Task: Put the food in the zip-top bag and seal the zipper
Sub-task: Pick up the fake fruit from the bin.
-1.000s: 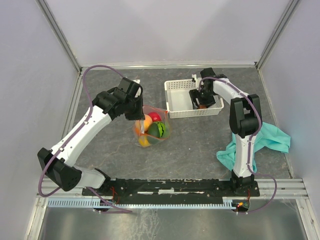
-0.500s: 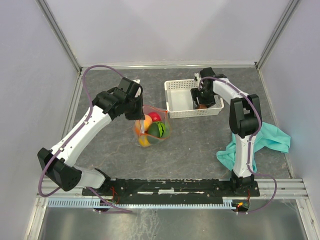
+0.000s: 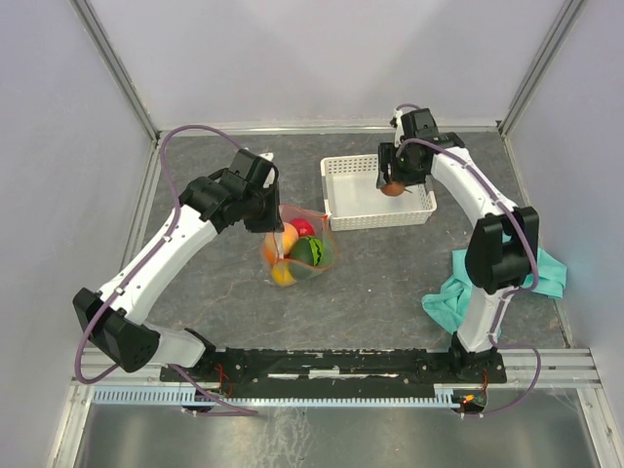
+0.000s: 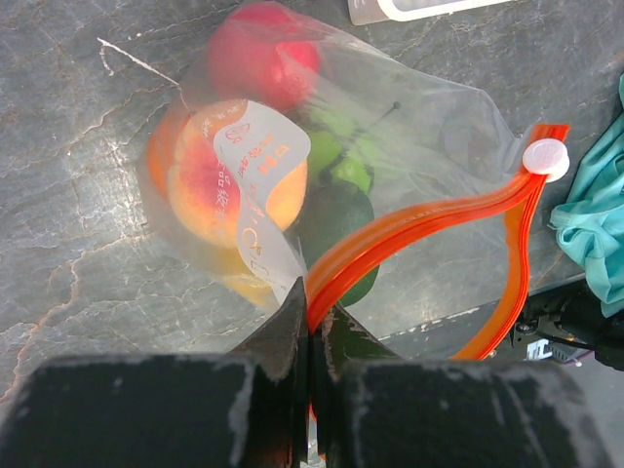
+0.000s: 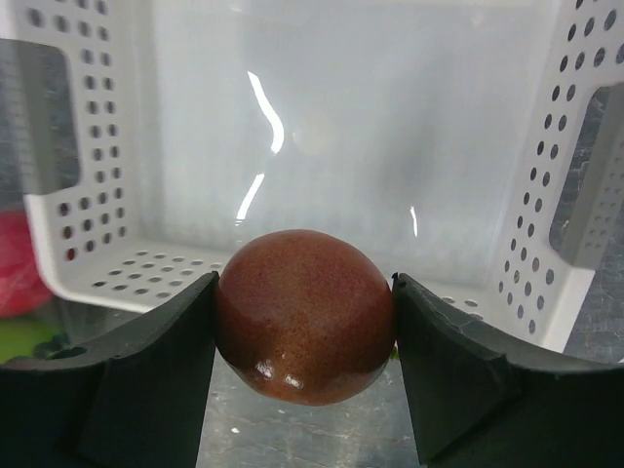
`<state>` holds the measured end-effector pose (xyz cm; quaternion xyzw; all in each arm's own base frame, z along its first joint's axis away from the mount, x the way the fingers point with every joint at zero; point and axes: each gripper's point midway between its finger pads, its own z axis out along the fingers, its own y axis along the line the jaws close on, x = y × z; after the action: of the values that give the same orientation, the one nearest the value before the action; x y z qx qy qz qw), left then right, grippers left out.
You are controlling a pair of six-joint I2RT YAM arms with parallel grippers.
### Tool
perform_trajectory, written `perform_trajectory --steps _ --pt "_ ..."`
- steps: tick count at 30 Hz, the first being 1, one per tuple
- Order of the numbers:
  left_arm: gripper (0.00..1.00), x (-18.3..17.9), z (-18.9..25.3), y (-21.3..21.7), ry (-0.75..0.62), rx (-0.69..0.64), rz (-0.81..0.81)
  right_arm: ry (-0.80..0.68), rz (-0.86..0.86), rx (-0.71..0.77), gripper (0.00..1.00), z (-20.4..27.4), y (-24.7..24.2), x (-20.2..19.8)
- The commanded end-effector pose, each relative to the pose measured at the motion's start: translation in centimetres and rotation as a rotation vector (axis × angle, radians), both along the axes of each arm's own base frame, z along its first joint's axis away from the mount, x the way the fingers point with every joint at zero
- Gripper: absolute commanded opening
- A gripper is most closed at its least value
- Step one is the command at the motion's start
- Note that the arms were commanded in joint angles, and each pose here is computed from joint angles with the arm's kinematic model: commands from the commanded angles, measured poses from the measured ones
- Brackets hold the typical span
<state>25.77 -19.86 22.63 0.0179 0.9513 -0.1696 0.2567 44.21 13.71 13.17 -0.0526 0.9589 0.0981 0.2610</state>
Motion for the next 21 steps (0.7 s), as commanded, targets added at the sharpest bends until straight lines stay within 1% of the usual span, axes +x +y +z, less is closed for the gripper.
perform_trajectory --steps 1,5,10,13,19,21 --pt "0.03 1.3 2.5 -1.2 -0.066 -0.073 -0.004 -0.133 0.019 0.076 0.55 5.8 2.5 -1.0" --pt "0.03 1.5 2.3 -1.4 -0.063 -0.068 -0.01 -0.198 0.083 0.114 0.55 9.2 5.2 -3.5" --pt "0.03 1.7 2.4 -1.5 -0.065 -0.067 -0.02 -0.312 0.194 0.158 0.56 14.1 8.7 -7.5" --pt "0.03 1.7 2.4 -1.6 -0.064 -0.067 -0.026 -0.363 0.278 0.226 0.57 16.6 11.1 -10.2" --pt "0.03 1.7 2.5 -1.7 -0.072 -0.07 -0.038 -0.472 0.452 0.408 0.59 21.1 16.2 -15.7" --pt "0.03 1.7 2.5 -1.7 -0.074 -0.072 -0.04 -0.493 0.499 0.473 0.6 21.7 17.8 -17.1"
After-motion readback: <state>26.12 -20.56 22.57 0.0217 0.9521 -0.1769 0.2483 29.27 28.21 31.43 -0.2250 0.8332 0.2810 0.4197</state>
